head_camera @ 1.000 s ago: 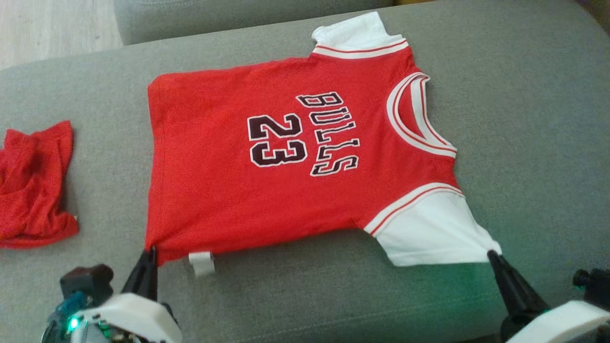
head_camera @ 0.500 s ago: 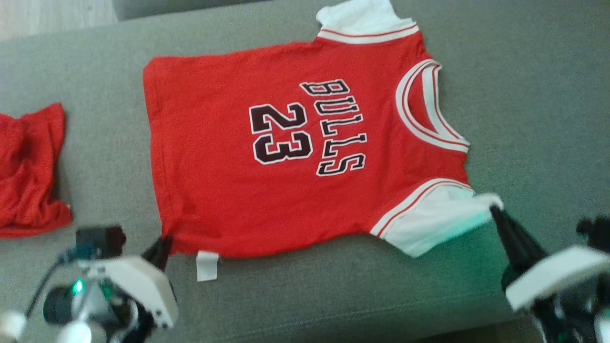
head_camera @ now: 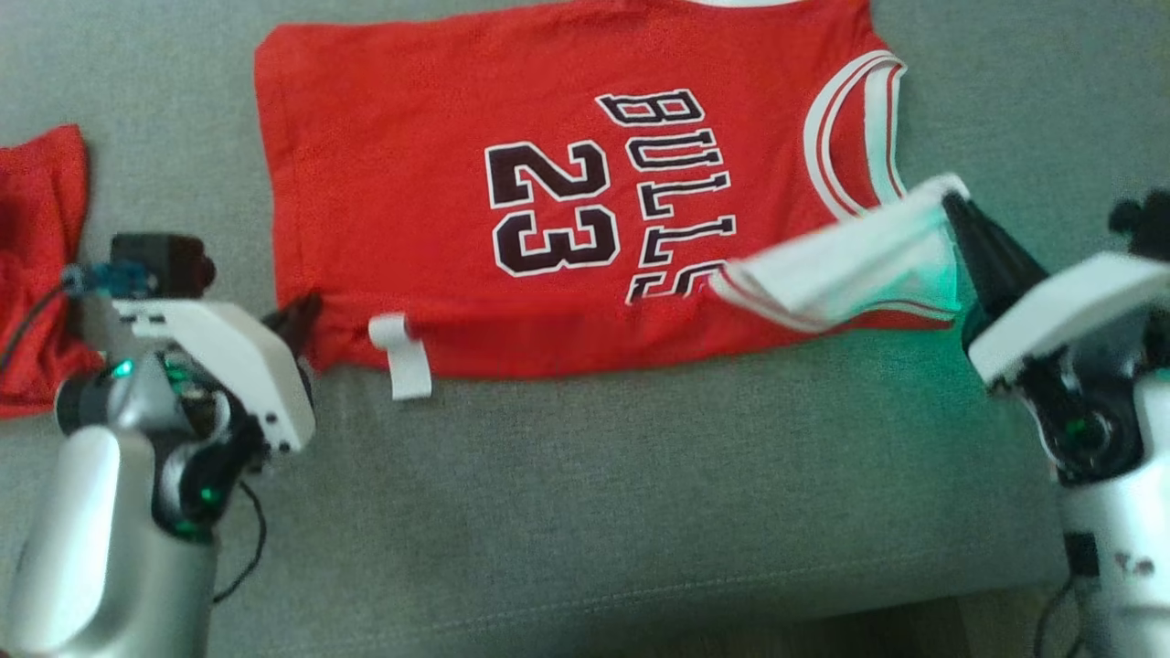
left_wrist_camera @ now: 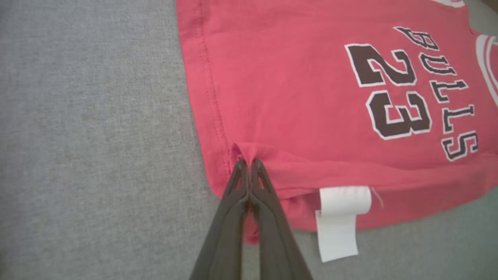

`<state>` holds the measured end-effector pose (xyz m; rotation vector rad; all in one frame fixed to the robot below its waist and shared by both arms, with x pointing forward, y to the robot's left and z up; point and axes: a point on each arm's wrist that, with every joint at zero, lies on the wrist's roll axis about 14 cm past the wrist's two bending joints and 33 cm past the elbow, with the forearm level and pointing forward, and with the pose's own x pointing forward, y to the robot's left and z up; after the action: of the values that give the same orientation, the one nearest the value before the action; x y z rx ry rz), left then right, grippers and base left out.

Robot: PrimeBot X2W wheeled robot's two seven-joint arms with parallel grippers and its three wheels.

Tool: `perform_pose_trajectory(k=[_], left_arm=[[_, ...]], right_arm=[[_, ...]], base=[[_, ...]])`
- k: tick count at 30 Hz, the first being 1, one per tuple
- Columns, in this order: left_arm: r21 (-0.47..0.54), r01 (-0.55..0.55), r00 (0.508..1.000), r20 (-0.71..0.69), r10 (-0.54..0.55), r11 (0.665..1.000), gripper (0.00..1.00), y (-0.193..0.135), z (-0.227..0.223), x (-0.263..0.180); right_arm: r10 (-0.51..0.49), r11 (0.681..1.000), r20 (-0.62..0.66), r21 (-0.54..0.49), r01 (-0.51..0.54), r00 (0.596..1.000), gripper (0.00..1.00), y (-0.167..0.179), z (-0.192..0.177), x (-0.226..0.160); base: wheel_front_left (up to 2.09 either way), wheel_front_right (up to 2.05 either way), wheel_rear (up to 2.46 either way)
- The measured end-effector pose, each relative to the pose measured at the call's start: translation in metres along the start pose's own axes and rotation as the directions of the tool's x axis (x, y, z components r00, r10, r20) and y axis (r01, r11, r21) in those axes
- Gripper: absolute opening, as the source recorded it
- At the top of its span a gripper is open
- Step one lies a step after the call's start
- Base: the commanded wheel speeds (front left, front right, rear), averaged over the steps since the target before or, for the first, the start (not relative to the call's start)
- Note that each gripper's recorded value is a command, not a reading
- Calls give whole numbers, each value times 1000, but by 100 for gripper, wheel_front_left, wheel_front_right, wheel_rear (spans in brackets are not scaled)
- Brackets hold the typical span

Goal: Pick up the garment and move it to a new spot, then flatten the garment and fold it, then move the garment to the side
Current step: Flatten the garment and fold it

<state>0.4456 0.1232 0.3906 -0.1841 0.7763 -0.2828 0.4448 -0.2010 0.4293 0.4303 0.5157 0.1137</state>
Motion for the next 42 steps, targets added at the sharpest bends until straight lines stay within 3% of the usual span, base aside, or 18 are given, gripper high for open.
perform_pose_trajectory(k=[4, 5, 6, 7, 12, 19, 25, 30, 35, 42], left_arm=[[-24, -8, 1000, -26, 8, 1000, 0, 7, 0, 14], [-28, -10, 1000, -26, 9, 1000, 37, 7, -1, 16], [-33, -10, 1000, -11, 10, 999, 98, 8, 1, 18], [-44, -10, 1000, 10, 11, 999, 100, 8, 3, 19], [-82, -62, 977, 197, 78, 995, 100, 12, 26, 18], [-31, -198, 821, 541, 183, 980, 100, 15, 62, -16], [34, -251, 730, 663, 166, 967, 100, 0, 59, -45], [65, -254, 716, 683, 142, 965, 100, -13, 47, -58], [81, -241, 747, 651, 132, 967, 100, -20, 26, -63], [78, -247, 745, 653, 137, 966, 100, -20, 25, -68]], right_arm=[[16, 1000, 11, -15, -16, 1000, 0, 3, 6, 19], [23, 1000, 19, -16, -23, 1000, 9, 5, 6, 23], [31, 999, 28, -12, -30, 999, 89, 7, 6, 25], [36, 999, 38, -15, -35, 999, 100, 9, 5, 27], [60, 994, 161, -95, -45, 985, 100, 13, 18, 26], [122, 972, 381, -232, -33, 916, 100, 24, 51, 5], [128, 947, 436, -320, 21, 891, 100, 23, 47, -27], [117, 950, 431, -311, 25, 895, 100, 30, 28, -50], [84, 962, 413, -272, 35, 907, 100, 29, 14, -66], [77, 961, 413, -274, 43, 907, 100, 31, 15, -71]], base=[[0, 0, 0], [0, 0, 0], [0, 0, 0], [0, 0, 0], [0, 0, 0], [0, 0, 0], [0, 0, 0], [0, 0, 0], [0, 0, 0], [0, 0, 0]])
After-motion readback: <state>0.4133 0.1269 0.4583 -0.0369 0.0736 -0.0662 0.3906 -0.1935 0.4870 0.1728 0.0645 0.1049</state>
